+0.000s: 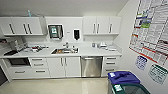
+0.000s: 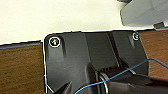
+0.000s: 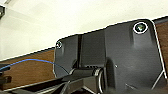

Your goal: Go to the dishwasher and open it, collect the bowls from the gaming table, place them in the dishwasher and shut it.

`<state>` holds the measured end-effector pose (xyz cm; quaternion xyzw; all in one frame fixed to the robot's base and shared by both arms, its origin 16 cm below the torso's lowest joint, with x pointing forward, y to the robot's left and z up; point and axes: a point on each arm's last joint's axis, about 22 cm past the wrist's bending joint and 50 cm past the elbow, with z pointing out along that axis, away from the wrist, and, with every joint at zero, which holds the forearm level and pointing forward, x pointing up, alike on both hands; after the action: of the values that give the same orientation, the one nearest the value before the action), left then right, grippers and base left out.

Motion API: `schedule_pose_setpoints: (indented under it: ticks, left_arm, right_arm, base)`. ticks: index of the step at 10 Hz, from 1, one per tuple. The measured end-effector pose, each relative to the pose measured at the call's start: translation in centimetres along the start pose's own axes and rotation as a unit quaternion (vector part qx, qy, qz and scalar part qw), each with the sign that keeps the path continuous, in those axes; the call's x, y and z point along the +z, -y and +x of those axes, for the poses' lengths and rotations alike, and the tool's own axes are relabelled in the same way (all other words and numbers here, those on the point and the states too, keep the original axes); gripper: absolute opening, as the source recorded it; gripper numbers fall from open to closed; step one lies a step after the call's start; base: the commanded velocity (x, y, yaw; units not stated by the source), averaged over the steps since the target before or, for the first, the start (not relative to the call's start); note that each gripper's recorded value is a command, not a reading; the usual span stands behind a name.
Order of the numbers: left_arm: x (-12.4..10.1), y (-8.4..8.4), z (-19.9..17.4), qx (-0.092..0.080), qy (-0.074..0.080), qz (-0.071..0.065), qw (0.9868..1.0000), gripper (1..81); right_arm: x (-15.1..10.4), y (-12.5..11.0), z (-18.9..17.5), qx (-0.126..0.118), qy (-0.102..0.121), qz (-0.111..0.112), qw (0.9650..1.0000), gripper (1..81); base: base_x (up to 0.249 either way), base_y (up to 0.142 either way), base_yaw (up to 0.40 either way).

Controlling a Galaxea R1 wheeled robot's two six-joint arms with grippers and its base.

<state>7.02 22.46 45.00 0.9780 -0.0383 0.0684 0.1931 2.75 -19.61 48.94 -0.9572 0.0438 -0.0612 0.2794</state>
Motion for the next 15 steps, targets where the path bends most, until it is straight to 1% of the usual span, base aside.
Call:
schedule_pose_setpoints:
  ticks: [5,7,8,9,10,11,12,13,15]
  left_arm:
    - [0.0,-0.1,0.0,0.0,0.0,-0.001,1.0,81.1]
    - [0.0,0.0,-0.5,0.0,0.002,0.0,1.0,81.1]
    - [-0.2,0.2,-0.5,0.0,0.002,0.001,1.0,81.1]
    - [-0.5,1.3,0.5,0.001,-0.003,0.009,1.0,81.1]
    - [-0.3,0.8,0.3,0.001,-0.004,0.006,1.0,81.1]
    - [0.1,-0.2,0.2,0.001,-0.002,-0.002,1.0,81.1]
    - [0.2,-0.7,0.2,0.001,-0.002,-0.006,1.0,81.1]
    - [0.0,-0.2,0.2,0.001,-0.003,-0.002,1.0,81.1]
    - [-0.1,0.1,0.2,0.001,-0.002,0.0,1.0,81.1]
  right_arm:
    - [-0.1,-0.2,0.0,0.0,0.001,-0.002,1.0,81.1]
    - [0.0,0.1,-0.4,0.0,0.003,0.001,1.0,81.1]
    - [0.2,0.4,-0.6,0.001,0.004,0.003,1.0,81.1]
    - [0.7,1.5,0.1,-0.002,0.001,0.012,0.9999,81.1]
    - [0.4,1.1,0.5,-0.004,-0.005,0.01,0.9999,81.1]
    - [0.0,0.3,0.3,-0.003,0.0,0.003,1.0,81.1]
    - [-0.2,-0.2,0.4,-0.003,-0.001,-0.001,1.0,81.1]
    - [0.1,0.4,0.0,-0.003,0.001,0.003,1.0,81.1]
    - [0.2,0.5,0.0,-0.003,0.001,0.005,1.0,81.1]
  base:
    - [0.109,0.0,0.0]
    - [0.109,0.0,0.0]
    - [0.109,0.0,0.0]
    - [0.109,0.0,0.0]
    - [0.109,0.0,0.0]
    - [0.109,0.0,0.0]
    - [0.109,0.0,0.0]
    - [0.108,0.0,0.0]
    - [0.109,0.0,0.0]
